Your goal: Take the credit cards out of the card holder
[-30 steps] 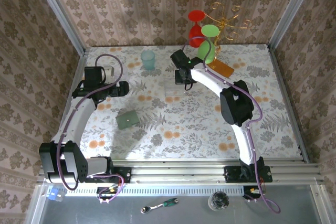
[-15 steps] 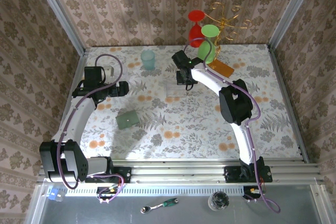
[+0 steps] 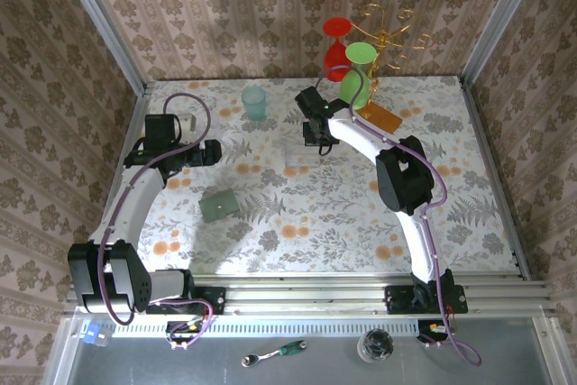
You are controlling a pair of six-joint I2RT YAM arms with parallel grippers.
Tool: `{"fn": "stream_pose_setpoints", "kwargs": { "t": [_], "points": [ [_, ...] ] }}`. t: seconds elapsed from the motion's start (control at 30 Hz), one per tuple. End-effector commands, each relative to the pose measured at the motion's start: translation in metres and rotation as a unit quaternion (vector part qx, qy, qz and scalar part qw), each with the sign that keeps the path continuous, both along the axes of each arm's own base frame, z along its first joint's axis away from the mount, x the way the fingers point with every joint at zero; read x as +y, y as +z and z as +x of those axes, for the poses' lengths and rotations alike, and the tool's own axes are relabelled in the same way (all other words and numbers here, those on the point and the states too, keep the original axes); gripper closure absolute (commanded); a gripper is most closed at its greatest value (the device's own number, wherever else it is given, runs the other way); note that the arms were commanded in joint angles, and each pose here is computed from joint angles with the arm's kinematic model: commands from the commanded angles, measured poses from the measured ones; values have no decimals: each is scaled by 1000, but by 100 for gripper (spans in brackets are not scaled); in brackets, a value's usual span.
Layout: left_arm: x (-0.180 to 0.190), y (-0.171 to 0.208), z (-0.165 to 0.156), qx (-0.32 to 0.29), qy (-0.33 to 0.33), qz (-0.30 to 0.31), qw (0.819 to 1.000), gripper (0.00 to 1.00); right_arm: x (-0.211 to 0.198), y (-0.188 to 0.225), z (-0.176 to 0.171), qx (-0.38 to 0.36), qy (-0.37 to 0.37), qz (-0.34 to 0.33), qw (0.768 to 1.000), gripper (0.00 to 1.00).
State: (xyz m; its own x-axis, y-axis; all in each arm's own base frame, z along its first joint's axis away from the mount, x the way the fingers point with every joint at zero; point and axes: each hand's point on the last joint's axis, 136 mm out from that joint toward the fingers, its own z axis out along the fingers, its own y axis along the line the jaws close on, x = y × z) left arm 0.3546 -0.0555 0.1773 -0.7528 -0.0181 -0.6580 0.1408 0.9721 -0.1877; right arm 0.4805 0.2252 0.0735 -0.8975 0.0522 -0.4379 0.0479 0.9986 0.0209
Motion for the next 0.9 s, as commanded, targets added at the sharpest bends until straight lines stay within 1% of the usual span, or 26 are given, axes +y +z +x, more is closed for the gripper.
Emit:
{"fn": "stream_pose_setpoints", "kwargs": {
  "t": [0.0,0.47,0.6,0.73,0.8,0.87],
  "points": [
    [1,-1,-1,4,2,-7,1000,0,6,8,4,-8,11,15,1000,84],
    [2,1,-2,2,3,-8,1000,0,6,20,8,-22,12,15,1000,83],
    [0,-2,-2,11,2,-13,1000,0,5,25,6,-23,12,14,1000,82],
    [-2,-5,-4,21,-2,-15,1000,0,4,40,5,-34,14,18,999,77],
    [0,-6,-6,31,8,-20,999,0,4,49,4,-41,16,19,999,75],
    [-4,-12,-10,52,20,-45,997,0,2,57,2,-46,15,22,999,73]
  ]
}}
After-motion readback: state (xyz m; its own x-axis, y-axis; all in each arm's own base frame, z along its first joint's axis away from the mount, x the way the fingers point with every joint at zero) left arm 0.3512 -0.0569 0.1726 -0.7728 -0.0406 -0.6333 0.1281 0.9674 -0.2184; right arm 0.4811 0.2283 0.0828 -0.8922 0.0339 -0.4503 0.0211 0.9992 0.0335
